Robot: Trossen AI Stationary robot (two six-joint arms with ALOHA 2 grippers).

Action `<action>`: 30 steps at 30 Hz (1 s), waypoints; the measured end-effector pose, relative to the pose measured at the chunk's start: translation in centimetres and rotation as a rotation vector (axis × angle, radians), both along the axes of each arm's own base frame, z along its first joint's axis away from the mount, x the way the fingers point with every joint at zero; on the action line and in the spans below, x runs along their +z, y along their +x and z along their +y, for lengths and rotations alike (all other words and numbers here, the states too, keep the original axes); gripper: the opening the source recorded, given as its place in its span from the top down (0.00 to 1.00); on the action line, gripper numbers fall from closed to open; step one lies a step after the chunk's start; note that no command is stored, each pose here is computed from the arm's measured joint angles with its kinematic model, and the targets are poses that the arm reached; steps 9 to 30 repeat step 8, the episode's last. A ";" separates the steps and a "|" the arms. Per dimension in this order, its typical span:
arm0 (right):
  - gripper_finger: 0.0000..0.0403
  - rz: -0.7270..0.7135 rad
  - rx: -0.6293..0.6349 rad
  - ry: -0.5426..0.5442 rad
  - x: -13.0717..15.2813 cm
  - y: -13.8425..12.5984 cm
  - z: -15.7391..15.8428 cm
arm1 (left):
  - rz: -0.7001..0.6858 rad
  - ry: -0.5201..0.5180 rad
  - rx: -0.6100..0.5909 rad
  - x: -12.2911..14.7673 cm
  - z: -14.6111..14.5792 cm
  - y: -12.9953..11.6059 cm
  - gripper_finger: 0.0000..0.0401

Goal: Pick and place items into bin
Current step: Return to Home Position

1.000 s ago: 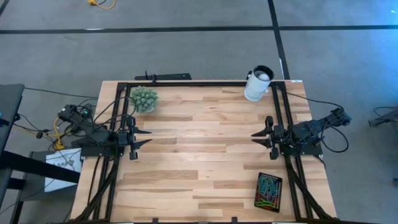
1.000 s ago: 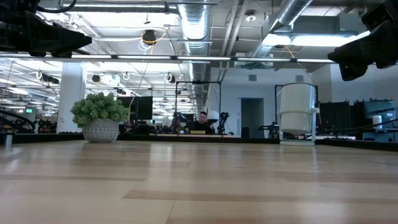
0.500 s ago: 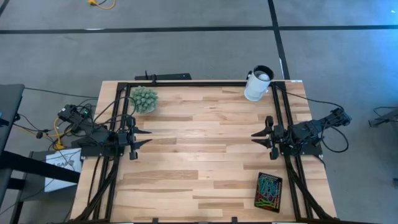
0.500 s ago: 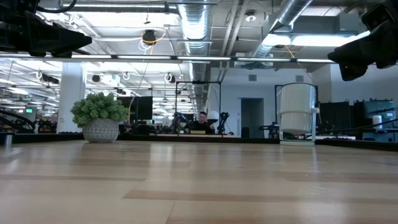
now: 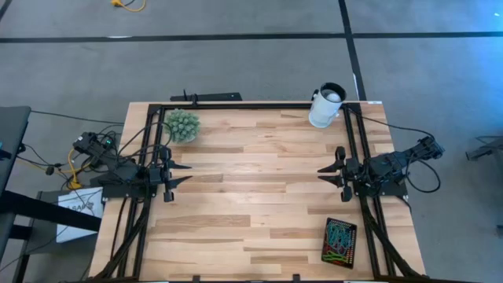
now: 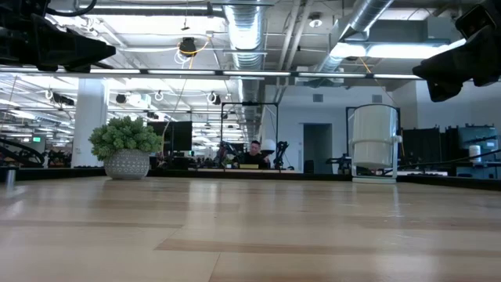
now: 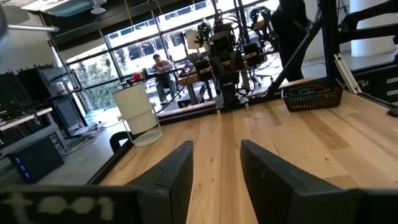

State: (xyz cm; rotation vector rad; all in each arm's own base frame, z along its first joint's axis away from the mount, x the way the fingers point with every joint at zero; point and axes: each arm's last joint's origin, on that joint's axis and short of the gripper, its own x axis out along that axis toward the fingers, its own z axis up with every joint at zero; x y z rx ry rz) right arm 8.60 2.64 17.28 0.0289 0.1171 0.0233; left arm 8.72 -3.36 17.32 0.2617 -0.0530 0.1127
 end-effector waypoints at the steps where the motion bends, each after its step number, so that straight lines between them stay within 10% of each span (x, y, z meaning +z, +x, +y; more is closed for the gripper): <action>1: 0.79 0.000 0.000 0.000 0.0 0.0 0.0 | 0.000 0.002 0.000 0.0 0.0 0.0 0.69; 30: 0.79 0.000 0.000 0.000 0.0 0.0 0.0 | 0.000 0.000 0.000 0.0 0.0 0.0 0.69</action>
